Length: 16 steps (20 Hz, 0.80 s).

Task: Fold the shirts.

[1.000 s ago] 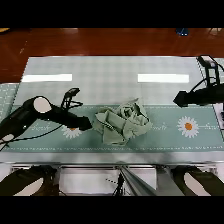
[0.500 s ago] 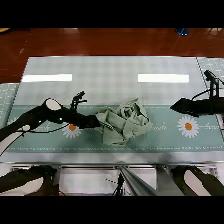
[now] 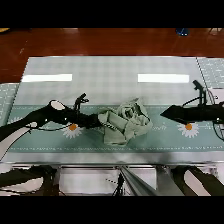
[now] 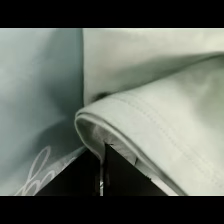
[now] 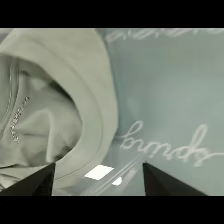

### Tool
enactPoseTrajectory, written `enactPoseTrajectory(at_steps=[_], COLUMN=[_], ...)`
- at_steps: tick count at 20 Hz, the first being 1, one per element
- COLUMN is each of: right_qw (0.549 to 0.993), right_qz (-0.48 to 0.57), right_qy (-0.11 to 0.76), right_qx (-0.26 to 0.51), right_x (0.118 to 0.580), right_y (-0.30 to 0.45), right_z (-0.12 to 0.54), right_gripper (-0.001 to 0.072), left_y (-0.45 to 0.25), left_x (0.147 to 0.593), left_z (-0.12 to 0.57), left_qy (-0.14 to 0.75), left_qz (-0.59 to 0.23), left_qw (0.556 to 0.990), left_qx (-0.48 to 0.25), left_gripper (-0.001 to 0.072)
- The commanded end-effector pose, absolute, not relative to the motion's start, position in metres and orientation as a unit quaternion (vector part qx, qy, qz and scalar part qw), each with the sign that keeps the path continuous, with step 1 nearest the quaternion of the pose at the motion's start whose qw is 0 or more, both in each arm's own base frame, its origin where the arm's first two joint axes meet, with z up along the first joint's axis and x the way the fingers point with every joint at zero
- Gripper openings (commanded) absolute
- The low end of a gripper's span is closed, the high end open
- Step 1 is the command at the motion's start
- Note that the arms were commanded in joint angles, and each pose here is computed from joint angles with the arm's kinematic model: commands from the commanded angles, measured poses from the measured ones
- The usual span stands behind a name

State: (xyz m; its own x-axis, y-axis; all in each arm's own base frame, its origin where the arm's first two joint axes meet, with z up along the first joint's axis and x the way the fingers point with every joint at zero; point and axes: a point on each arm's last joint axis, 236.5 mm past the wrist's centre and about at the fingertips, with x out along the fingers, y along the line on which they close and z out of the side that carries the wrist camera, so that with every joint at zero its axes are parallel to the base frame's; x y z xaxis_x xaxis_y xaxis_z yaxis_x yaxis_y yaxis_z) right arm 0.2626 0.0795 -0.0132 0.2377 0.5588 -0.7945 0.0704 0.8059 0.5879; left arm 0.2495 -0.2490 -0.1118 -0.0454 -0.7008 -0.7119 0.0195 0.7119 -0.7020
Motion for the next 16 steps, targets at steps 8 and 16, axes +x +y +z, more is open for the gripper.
enactPoseTrajectory(at_steps=[8, 16], right_qw=[0.736, 0.774], right_qz=[0.106, 0.183], right_qy=[0.580, 0.534], right_qx=[0.333, 0.286], right_x=[0.266, 0.290], right_y=[0.141, 0.156], right_z=[-0.072, -0.007], right_gripper=[0.0607, 0.0024], left_y=[-0.258, -0.249], left_x=[0.252, 0.306], left_z=[-0.070, 0.012], left_qy=[0.625, 0.529], left_qz=[-0.349, -0.381], left_qw=[0.660, 0.723], left_qx=[-0.226, -0.227], left_gripper=[0.0029, 0.0027])
